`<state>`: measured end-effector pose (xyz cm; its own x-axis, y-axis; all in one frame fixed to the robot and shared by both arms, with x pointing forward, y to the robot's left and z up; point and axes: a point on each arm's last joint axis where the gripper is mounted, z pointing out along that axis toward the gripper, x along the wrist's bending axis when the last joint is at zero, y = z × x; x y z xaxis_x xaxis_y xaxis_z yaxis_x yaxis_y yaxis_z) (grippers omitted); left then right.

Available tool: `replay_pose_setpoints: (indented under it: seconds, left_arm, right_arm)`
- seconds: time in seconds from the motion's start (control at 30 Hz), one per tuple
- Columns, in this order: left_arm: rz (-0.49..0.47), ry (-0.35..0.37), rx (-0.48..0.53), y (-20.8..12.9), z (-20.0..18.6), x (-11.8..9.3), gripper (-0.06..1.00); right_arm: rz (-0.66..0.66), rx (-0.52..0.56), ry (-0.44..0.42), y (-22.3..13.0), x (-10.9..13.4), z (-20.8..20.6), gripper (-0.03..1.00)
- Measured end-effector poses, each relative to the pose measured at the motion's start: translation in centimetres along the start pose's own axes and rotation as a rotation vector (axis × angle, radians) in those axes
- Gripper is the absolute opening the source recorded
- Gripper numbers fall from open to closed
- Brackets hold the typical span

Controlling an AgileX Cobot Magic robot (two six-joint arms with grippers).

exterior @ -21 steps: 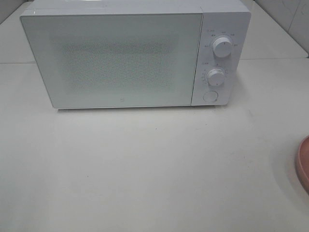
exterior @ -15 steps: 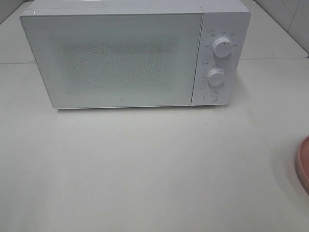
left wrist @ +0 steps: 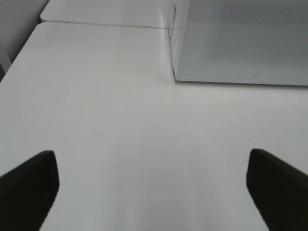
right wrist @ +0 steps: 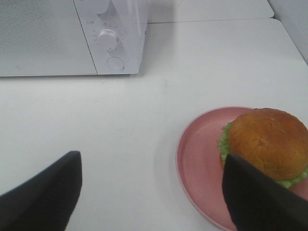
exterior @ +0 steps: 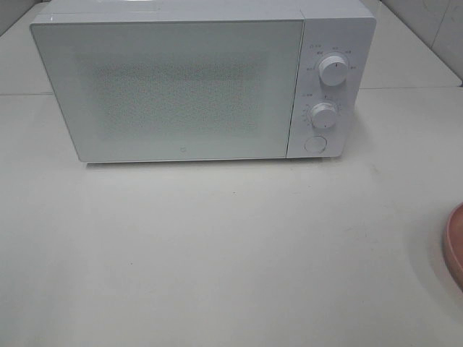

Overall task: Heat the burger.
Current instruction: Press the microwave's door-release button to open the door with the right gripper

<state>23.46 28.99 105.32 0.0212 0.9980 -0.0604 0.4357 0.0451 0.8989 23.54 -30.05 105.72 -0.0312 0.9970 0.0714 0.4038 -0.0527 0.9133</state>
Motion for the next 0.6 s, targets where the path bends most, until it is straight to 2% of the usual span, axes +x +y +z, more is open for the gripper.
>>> replay_pose_setpoints:
  seconds: [0.3,0.6]
  left_arm:
    - [0.0,0.0,0.0,0.0,0.0,0.0,0.98]
    - [0.0,0.0,-0.001,0.0,0.0,0.0,0.98]
  right_arm:
    - [0.0,0.033,-0.003,1.9,0.2,0.3,0.76]
    - [0.005,0.071,-0.005,3.9,0.4,2.9,0.76]
